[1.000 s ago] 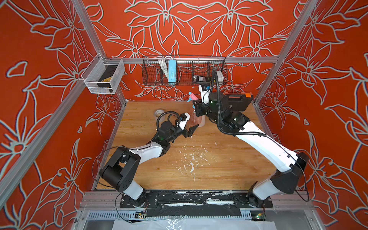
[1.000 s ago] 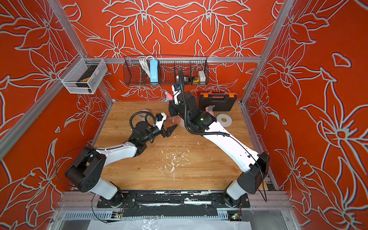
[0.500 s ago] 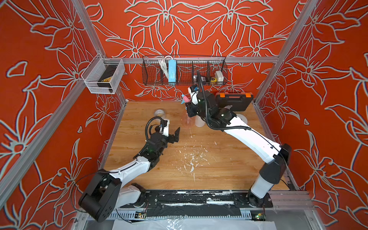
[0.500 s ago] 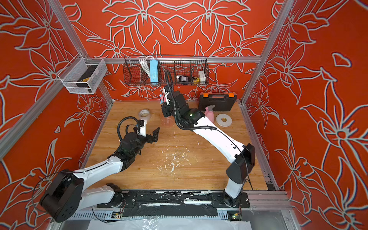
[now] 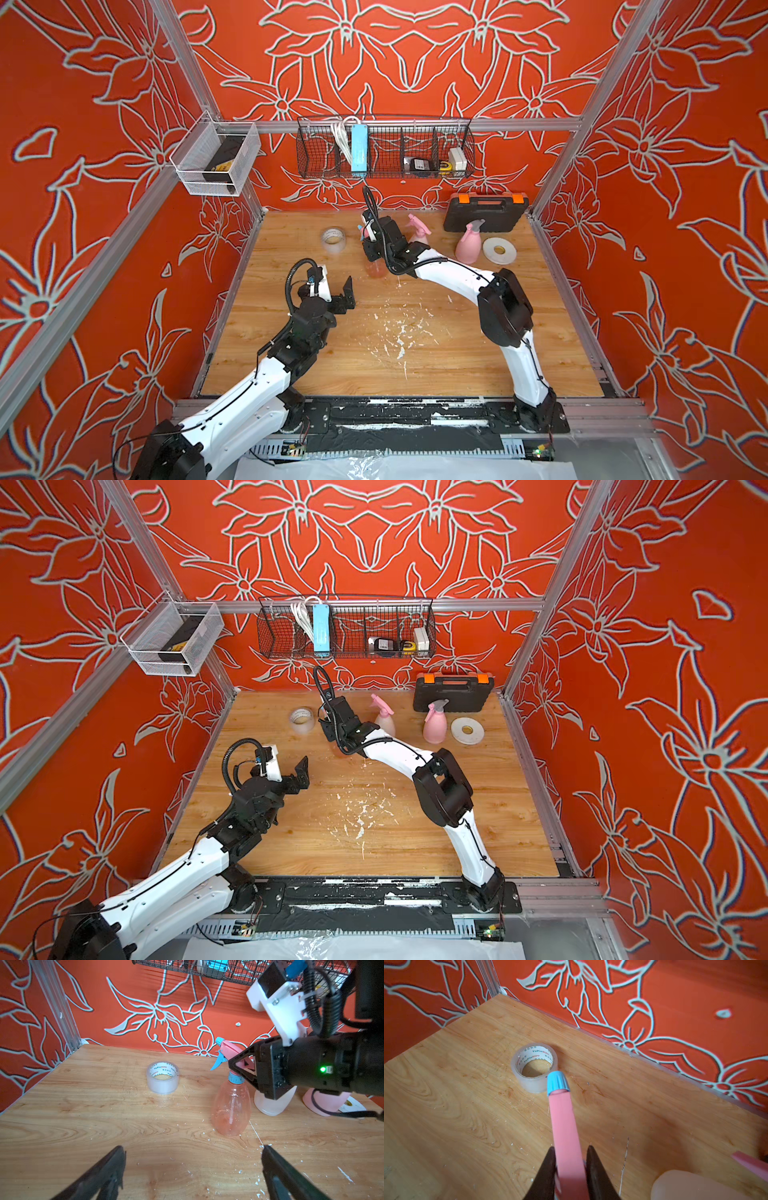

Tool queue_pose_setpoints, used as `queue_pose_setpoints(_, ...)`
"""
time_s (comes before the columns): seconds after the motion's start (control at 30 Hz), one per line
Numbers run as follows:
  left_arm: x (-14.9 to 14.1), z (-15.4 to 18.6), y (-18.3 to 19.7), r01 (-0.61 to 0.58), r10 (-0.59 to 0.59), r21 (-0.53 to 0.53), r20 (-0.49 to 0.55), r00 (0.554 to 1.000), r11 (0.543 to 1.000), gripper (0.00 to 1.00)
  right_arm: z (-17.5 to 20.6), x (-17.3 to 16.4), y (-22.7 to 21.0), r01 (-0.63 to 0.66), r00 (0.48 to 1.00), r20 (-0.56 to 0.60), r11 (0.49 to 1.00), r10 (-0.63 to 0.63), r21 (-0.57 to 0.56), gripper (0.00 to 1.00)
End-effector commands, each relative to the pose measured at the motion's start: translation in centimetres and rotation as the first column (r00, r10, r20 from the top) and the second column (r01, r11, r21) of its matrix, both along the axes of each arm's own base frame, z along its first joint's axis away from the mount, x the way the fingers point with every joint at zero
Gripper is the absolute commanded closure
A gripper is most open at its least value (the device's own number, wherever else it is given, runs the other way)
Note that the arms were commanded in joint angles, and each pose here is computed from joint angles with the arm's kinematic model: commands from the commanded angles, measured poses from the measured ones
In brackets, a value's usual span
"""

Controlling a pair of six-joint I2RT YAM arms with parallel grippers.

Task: Attach spray nozzles to spray bottles
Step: Place the spray bottle at the center of the board, then reset both arms

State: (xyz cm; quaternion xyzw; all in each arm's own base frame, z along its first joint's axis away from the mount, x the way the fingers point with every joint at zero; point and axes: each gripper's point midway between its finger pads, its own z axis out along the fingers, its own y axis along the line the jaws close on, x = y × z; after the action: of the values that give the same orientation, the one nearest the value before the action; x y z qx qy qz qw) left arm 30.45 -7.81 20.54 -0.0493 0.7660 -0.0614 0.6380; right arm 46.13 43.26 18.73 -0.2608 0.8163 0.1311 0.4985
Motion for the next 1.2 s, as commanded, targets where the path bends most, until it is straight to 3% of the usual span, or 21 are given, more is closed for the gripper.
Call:
queue_pose_setpoints(0.0, -0.5, -0.4, 0.8, -0.036, 0.036, -0.015, 0.003, 0.999, 0.999, 0.02, 4.2, 1.6, 0.7, -0.011, 0.989, 0.148, 0.996, -0.002, 0.086, 0.95)
queue_pose_setpoints(0.1, -0.5, -0.2, 0.9, -0.04, 0.041, -0.027, 0.015, 0.999, 0.999, 0.02, 3.0, 1.3, 1.0, -0.029, 0.991, 0.131, 0.996, 0.019, 0.079, 0.9)
queue_pose_setpoints(0.23, -0.2, -0.2, 0.8, -0.051, 0.052, -0.041, 0.005, 0.999, 0.998, 0.02, 2.0, 0.4, 0.2, -0.029, 0.993, 0.117, 0.996, 0.019, 0.088, 0.76)
queue_pose_setpoints(0.5, 1.5, 1.7, 0.8, -0.099, 0.1, -0.026, 0.036, 0.994, 0.995, 0.02, 2.7, -2.0, -1.9, -0.036, 0.994, 0.107, 0.992, 0.022, 0.123, 0.34)
queue_pose_setpoints(0.67, 2.6, 1.6, 1.0, -0.14, 0.14, 0.005, 0.027, 0.99, 0.99, 0.02, 5.7, -4.5, -3.8, -0.059, 0.991, 0.126, 0.988, 0.041, 0.144, 0.24)
queue_pose_setpoints(0.83, 2.9, 1.8, 1.7, -0.14, 0.139, 0.01, 0.087, 0.987, 0.99, 0.02, 9.8, -7.9, -7.7, -0.042, 0.991, 0.133, 0.985, 0.02, 0.167, 0.18)
queue_pose_setpoints(0.87, 3.2, 1.7, 2.3, -0.144, 0.142, 0.016, 0.089, 0.986, 0.989, 0.02, 11.3, -8.6, -9.1, -0.017, 0.99, 0.142, 0.986, -0.008, 0.168, 0.15)
queue_pose_setpoints(0.9, 3.5, 1.4, 3.1, -0.151, 0.148, 0.029, 0.077, 0.986, 0.988, 0.02, 12.3, -9.2, -10.9, 0.031, 0.988, 0.142, 0.987, -0.053, 0.155, 0.04)
queue_pose_setpoints(1.03, 4.5, -1.5, 6.3, -0.174, 0.174, 0.109, 0.008, 0.985, 0.979, 0.03, 15.3, -10.1, -19.2, 0.225, 0.952, 0.211, 0.974, -0.223, 0.012, 0.03)
queue_pose_setpoints(1.1, 4.3, -2.7, 7.5, -0.183, 0.185, 0.154, 0.0, 0.983, 0.971, 0.03, 14.8, -10.2, -25.2, 0.39, 0.899, 0.238, 0.919, -0.368, -0.054, 0.03)
queue_pose_setpoints(1.17, 3.8, -3.4, 8.5, -0.205, 0.207, 0.168, 0.008, 0.978, 0.964, 0.03, 13.1, -10.9, -31.8, 0.585, 0.792, 0.274, 0.806, -0.545, -0.087, 0.03)
